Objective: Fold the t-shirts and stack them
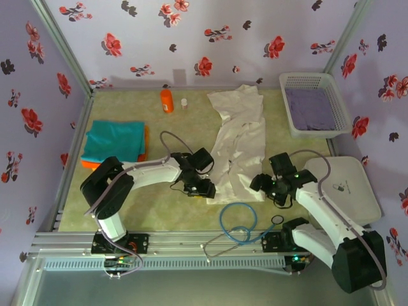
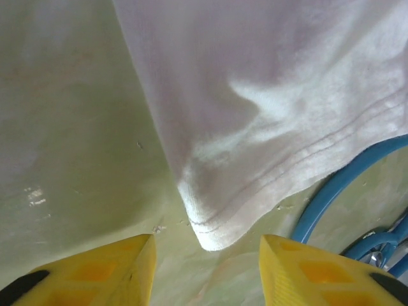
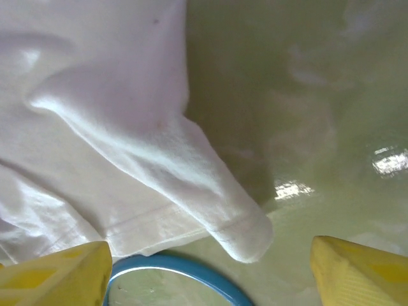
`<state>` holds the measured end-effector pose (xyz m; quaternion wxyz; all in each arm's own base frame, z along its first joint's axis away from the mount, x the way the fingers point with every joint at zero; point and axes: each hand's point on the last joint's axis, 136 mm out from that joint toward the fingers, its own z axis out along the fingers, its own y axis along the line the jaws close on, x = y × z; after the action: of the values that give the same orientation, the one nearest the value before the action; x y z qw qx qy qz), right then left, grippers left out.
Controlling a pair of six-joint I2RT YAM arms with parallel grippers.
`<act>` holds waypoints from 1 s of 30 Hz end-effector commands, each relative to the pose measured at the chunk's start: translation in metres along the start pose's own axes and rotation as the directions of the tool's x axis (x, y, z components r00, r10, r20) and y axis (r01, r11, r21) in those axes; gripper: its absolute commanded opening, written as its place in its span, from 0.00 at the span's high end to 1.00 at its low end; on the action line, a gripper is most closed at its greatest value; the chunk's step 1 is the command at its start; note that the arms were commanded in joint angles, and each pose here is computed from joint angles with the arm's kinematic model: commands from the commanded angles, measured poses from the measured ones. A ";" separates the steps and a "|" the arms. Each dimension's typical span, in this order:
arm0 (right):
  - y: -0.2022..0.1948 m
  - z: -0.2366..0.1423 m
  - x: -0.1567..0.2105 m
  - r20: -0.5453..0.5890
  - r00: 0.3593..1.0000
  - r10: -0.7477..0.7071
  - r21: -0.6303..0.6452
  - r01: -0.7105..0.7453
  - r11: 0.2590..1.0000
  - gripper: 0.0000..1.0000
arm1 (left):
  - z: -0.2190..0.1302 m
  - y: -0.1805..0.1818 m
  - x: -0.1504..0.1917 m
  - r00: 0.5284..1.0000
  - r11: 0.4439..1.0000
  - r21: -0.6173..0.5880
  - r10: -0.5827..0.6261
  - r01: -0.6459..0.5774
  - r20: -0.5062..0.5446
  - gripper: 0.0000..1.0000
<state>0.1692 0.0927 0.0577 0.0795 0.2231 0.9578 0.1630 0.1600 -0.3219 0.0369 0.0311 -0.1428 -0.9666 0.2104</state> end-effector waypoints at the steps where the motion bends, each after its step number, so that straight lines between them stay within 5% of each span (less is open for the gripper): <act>1: -0.014 0.011 0.011 -0.026 0.999 0.045 0.029 -0.045 0.999 0.21 | 0.001 -0.007 0.000 0.999 0.998 0.060 -0.034 0.033 0.012 0.54; 13: -0.005 0.034 0.007 -0.017 1.000 0.019 -0.045 -0.019 0.999 0.44 | 0.026 -0.020 -0.007 0.996 0.988 0.127 -0.086 0.085 0.003 0.58; 19: -0.008 0.025 0.013 -0.022 0.999 0.027 -0.048 -0.028 0.998 0.85 | 0.032 -0.014 0.003 0.995 0.990 0.102 -0.093 0.095 -0.023 0.71; 23: -0.020 0.009 0.022 -0.031 0.997 0.073 0.007 -0.073 0.997 1.00 | 0.020 -0.017 0.006 0.998 0.992 0.106 -0.065 0.067 -0.020 0.82; 30: -0.030 0.007 0.035 -0.054 0.992 0.117 0.020 -0.116 0.993 1.00 | 0.012 -0.008 0.019 0.996 0.995 0.068 -0.068 0.071 -0.051 0.49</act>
<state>0.1408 0.0896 0.0424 0.0648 0.2572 0.9468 0.1823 0.1519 -0.3418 0.0298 0.0459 -0.1104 -0.9586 0.2585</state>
